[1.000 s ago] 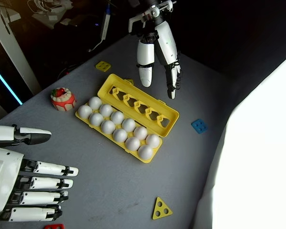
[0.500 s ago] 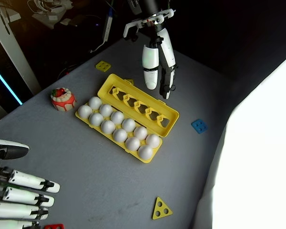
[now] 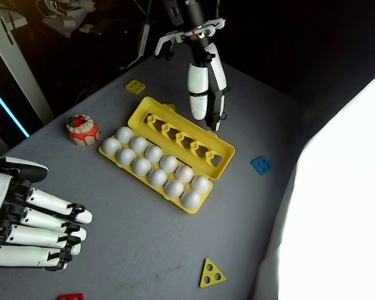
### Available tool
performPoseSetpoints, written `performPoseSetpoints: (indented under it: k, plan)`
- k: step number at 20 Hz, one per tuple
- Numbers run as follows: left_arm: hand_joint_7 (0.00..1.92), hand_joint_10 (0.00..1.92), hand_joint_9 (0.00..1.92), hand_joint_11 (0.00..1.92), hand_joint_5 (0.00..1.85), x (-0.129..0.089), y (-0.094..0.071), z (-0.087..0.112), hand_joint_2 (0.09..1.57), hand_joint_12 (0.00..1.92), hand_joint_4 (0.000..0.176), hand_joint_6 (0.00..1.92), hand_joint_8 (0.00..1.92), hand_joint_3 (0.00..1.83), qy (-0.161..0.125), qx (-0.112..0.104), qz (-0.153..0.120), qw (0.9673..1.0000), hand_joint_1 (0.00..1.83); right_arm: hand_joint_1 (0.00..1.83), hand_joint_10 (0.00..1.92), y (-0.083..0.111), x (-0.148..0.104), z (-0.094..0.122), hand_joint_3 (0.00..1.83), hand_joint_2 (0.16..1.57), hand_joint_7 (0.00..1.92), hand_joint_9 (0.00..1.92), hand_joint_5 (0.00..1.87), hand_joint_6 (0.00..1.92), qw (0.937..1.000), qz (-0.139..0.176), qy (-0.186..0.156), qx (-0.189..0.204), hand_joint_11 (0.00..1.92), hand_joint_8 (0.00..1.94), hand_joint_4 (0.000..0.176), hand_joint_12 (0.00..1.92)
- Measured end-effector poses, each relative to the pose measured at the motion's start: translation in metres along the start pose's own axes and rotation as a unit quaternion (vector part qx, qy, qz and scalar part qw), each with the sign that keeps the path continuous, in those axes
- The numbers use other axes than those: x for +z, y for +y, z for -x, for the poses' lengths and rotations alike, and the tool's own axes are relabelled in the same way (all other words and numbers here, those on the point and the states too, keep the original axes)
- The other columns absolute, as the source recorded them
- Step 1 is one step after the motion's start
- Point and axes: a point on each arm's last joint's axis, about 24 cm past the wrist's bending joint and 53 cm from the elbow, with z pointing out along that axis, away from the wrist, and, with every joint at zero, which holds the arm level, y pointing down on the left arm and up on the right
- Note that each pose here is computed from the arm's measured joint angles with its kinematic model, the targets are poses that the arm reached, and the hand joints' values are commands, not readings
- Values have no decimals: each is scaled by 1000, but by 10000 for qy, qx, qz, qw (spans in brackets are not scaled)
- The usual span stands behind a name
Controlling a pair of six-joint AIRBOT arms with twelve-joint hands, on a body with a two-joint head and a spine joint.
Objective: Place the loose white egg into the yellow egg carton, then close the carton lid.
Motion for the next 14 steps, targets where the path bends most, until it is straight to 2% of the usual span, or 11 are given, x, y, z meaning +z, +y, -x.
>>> performPoseSetpoints:
  k: [2,6,10,11,14]
  plan:
    - [416,16,386,0,355,2,7,-2,1297,1021,6,0,2,0,51,-175,99,9998,359,172,844,0,0,1,1,1180,662,248,554,202,10000,1,-14,-10,0,1,0,1557]
    - [424,18,392,0,353,8,15,-4,1304,1028,2,0,4,1,97,-483,128,9987,337,163,844,0,0,1,2,1183,660,245,538,198,10000,1,-18,-15,0,0,0,1561]
    - [420,15,391,0,369,12,23,-7,1309,1027,0,5,1,3,142,-770,157,9968,300,159,865,0,0,1,2,1187,642,220,527,208,10000,4,-27,-94,0,0,0,1547]
    - [412,11,385,0,348,12,25,-10,1315,1001,8,0,2,4,172,-859,165,9960,274,190,871,0,0,1,0,1184,645,224,539,218,9999,4,-27,-103,0,2,0,1547]
    - [416,9,383,0,356,14,32,-15,1310,998,4,3,3,1,223,-1021,202,9943,313,162,870,0,0,1,1,1187,642,226,535,222,9999,7,-25,-103,0,1,0,1556]
